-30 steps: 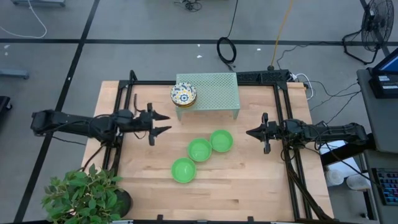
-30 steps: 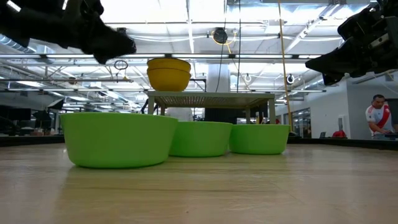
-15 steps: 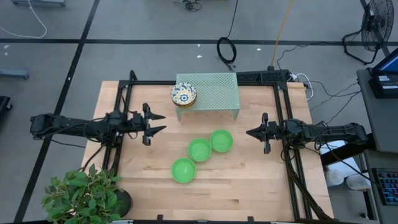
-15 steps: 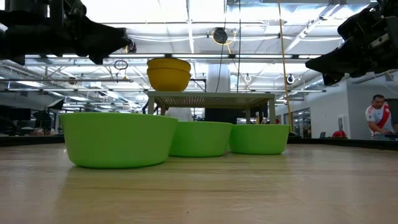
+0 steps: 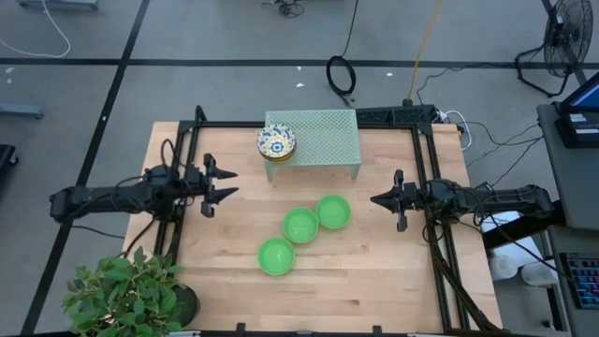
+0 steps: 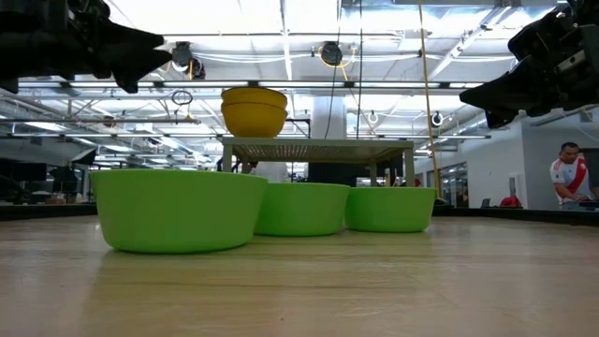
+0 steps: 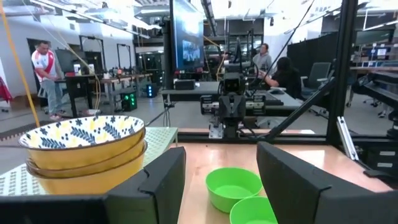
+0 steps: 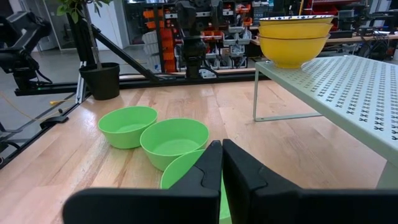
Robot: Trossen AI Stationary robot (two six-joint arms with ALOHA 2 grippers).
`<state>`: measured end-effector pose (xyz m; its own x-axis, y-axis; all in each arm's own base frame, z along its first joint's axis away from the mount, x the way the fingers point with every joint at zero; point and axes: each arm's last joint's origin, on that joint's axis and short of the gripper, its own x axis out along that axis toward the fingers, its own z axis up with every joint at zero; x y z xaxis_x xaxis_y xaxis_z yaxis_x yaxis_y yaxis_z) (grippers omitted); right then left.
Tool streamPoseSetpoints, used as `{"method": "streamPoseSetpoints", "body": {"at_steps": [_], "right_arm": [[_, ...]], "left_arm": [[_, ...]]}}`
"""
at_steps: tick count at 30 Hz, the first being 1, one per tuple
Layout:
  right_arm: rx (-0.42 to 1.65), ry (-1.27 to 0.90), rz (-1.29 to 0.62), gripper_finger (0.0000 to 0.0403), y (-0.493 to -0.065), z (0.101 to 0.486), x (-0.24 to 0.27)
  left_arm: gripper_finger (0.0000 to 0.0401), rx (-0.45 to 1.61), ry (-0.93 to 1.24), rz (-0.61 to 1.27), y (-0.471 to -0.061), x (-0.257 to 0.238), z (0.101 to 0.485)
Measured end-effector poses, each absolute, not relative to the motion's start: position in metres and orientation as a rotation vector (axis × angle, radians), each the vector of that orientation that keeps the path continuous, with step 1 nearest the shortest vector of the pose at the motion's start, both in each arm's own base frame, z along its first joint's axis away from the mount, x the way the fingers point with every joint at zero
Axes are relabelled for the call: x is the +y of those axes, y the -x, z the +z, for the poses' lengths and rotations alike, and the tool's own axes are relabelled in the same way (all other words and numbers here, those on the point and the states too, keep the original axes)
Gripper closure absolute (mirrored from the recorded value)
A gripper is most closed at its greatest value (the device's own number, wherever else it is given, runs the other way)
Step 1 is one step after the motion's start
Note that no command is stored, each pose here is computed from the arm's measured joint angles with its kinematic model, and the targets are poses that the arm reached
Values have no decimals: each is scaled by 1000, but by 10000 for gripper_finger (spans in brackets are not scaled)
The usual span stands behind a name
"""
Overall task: Pick & Place Mini bowls
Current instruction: Put the top right green bowl on the shelf
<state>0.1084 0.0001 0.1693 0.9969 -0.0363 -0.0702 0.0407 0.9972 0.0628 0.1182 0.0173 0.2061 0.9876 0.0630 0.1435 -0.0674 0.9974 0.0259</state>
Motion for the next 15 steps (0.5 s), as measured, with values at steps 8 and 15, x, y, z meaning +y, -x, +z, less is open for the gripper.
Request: {"method": "streamPoseSetpoints", "body": {"at_steps": [8,15], "right_arm": [[69,-65,-39,403,-108,169,0],[69,-65,-39,403,-108,169,0]], "left_arm": [[199,-71,-21,131,-110,18,199],[199,-79,-24,173,-102,18,199]]}}
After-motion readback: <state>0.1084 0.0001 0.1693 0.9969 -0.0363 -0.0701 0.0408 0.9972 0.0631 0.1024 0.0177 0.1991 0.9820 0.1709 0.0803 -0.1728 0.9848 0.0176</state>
